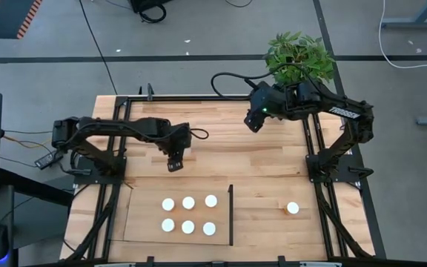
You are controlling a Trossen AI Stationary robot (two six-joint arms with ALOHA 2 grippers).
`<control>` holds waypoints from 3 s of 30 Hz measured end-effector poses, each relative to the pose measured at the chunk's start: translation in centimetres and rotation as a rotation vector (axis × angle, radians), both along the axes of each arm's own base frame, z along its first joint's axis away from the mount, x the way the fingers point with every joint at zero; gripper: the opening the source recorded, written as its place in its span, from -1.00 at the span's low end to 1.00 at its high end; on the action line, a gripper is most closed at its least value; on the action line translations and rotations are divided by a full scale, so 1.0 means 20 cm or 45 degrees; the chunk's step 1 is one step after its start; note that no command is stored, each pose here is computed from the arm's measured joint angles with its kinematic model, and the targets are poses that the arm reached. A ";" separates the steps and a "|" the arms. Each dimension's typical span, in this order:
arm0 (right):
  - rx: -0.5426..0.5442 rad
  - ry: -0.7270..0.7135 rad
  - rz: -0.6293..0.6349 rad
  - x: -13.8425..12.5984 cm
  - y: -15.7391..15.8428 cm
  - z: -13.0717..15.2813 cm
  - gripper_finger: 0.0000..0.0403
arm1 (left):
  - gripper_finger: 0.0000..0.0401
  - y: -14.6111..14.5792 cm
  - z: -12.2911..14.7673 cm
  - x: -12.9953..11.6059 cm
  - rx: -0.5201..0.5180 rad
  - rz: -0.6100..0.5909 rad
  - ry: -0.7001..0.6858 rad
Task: Pick and place medicine bottles onto shelf by color
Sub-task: Put the orange pill bottle on the shelf
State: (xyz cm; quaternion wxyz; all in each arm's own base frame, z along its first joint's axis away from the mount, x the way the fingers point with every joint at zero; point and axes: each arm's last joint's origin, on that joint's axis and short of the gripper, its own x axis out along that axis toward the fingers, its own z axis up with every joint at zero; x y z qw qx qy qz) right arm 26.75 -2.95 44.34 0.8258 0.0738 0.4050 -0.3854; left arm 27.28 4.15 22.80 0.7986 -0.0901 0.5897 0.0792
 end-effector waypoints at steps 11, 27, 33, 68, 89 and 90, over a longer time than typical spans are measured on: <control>-0.104 -0.031 -0.106 -0.13 -0.05 0.07 0.65 | 0.06 -0.22 0.14 -0.17 -0.085 0.268 -0.125; -0.176 -0.048 -0.149 -0.32 -0.16 0.17 0.65 | 0.09 -0.64 0.11 -0.37 -0.139 0.610 -0.058; -0.189 -0.054 -0.156 -0.36 -0.17 0.19 0.65 | 0.12 -0.75 0.10 -0.46 -0.146 0.724 -0.029; -0.214 0.015 -0.152 -0.41 -0.23 0.20 0.65 | 0.07 -0.92 0.06 -0.47 -0.054 0.167 -0.055; -0.250 -0.007 -0.202 -0.53 -0.21 0.24 0.65 | 0.14 -1.05 0.06 -0.58 -0.077 -0.224 -0.029; -0.251 -0.010 -0.207 -0.53 -0.21 0.24 0.65 | 0.14 -1.05 0.06 -0.58 -0.074 -0.216 -0.024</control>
